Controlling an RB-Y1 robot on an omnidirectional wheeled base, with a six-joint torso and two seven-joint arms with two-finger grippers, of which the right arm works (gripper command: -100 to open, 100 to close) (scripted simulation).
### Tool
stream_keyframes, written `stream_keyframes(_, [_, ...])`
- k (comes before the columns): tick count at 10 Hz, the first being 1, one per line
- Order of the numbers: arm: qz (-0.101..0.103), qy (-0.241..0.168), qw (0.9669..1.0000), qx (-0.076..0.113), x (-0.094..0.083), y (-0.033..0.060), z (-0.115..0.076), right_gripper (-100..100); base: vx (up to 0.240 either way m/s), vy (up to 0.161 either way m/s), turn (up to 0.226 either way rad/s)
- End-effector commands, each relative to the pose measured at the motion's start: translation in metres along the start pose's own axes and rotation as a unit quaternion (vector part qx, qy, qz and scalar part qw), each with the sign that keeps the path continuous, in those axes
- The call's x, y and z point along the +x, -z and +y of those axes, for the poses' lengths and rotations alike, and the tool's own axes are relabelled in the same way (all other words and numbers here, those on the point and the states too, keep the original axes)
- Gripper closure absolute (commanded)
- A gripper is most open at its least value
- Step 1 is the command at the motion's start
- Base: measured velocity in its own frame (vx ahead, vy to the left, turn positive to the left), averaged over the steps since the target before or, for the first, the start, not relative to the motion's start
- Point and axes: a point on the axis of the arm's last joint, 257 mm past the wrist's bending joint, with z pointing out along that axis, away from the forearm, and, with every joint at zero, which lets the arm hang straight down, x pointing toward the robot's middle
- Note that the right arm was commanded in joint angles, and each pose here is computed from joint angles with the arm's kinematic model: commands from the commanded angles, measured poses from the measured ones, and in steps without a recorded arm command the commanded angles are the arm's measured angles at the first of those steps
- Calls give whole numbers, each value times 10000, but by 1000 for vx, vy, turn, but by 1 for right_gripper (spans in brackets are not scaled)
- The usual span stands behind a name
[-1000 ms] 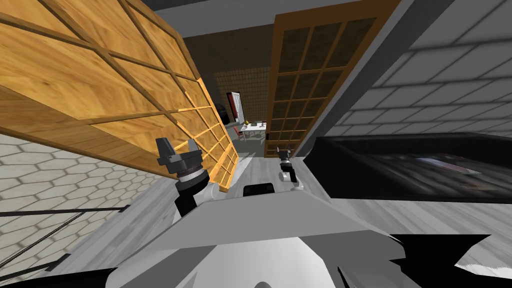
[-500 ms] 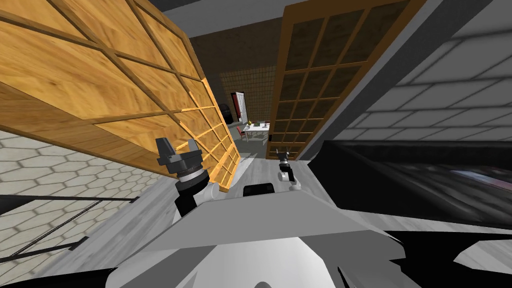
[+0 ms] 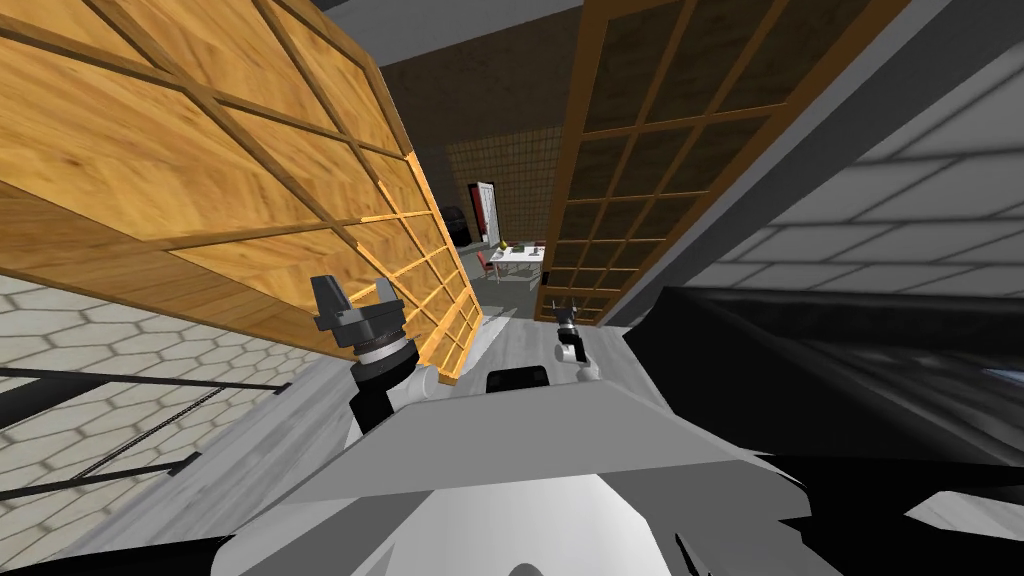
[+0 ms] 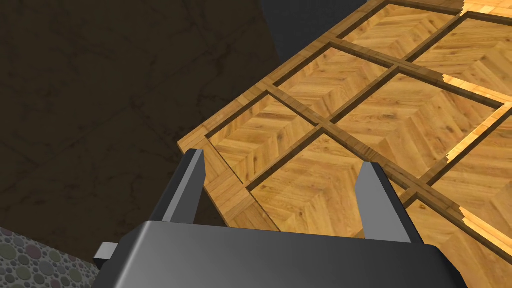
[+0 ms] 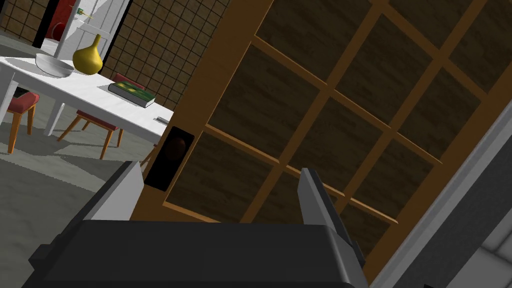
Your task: Pull the door open
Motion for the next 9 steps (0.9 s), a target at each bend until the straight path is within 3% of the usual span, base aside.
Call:
stream_keyframes(1, [-133,-204,9997,-1,-127,4,-14,-100,61,-36,141])
stream_keyframes(5, [-471,-690,9965,-43,-456,41,-65,-100,94,-40,120])
stream_keyframes(9, [-789,-1108,9906,-137,-756,93,-81,-100,83,-43,110])
